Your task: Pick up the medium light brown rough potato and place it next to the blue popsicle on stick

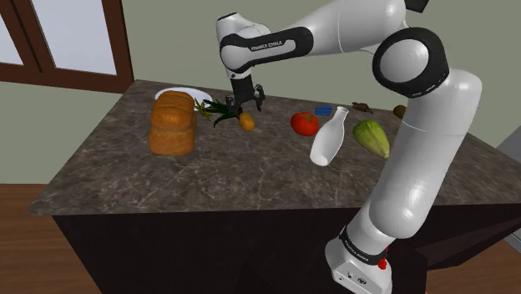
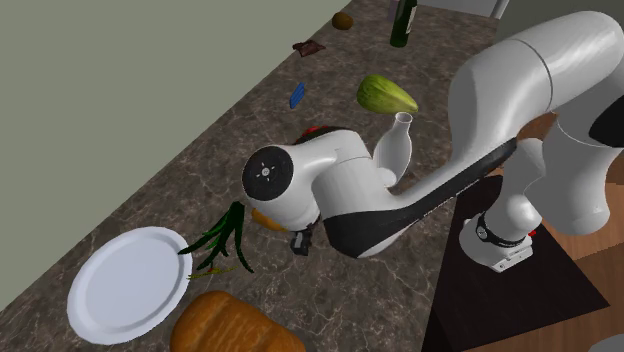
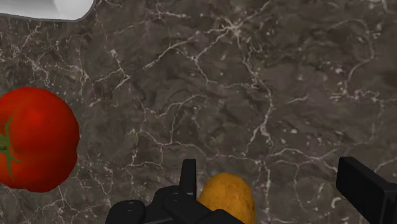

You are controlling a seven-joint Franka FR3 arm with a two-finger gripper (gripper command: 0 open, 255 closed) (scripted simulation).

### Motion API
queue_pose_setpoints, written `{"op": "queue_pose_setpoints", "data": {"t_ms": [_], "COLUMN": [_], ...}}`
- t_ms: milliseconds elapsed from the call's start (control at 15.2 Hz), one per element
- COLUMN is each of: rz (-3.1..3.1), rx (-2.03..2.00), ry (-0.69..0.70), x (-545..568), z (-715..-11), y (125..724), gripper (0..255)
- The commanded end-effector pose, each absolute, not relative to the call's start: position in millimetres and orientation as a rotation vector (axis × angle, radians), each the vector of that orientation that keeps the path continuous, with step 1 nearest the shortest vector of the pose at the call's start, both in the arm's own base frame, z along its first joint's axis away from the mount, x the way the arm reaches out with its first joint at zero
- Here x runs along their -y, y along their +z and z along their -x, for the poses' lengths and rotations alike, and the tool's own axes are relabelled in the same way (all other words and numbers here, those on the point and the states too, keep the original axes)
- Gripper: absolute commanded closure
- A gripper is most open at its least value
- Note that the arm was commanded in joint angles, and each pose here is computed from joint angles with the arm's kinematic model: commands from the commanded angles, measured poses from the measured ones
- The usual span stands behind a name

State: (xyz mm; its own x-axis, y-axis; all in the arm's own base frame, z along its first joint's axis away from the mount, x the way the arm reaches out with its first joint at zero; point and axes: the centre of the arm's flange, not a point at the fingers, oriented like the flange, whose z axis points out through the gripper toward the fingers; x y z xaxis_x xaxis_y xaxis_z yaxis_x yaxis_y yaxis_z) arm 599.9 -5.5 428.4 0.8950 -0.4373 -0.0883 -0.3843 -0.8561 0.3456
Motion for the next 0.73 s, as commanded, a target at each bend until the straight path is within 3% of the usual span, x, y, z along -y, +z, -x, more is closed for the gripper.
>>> {"op": "queue_pose_setpoints", "data": {"t_ms": [0,462,660], "rz": [-2.683,-2.49,-2.478], "rx": [0.653,0.785,0.793], "ry": [-0.262,-0.353,-0.358], "x": [12,51,58], "z": [-624,-698,-698], "y": [409,345,332], "gripper": [0,0,0]}}
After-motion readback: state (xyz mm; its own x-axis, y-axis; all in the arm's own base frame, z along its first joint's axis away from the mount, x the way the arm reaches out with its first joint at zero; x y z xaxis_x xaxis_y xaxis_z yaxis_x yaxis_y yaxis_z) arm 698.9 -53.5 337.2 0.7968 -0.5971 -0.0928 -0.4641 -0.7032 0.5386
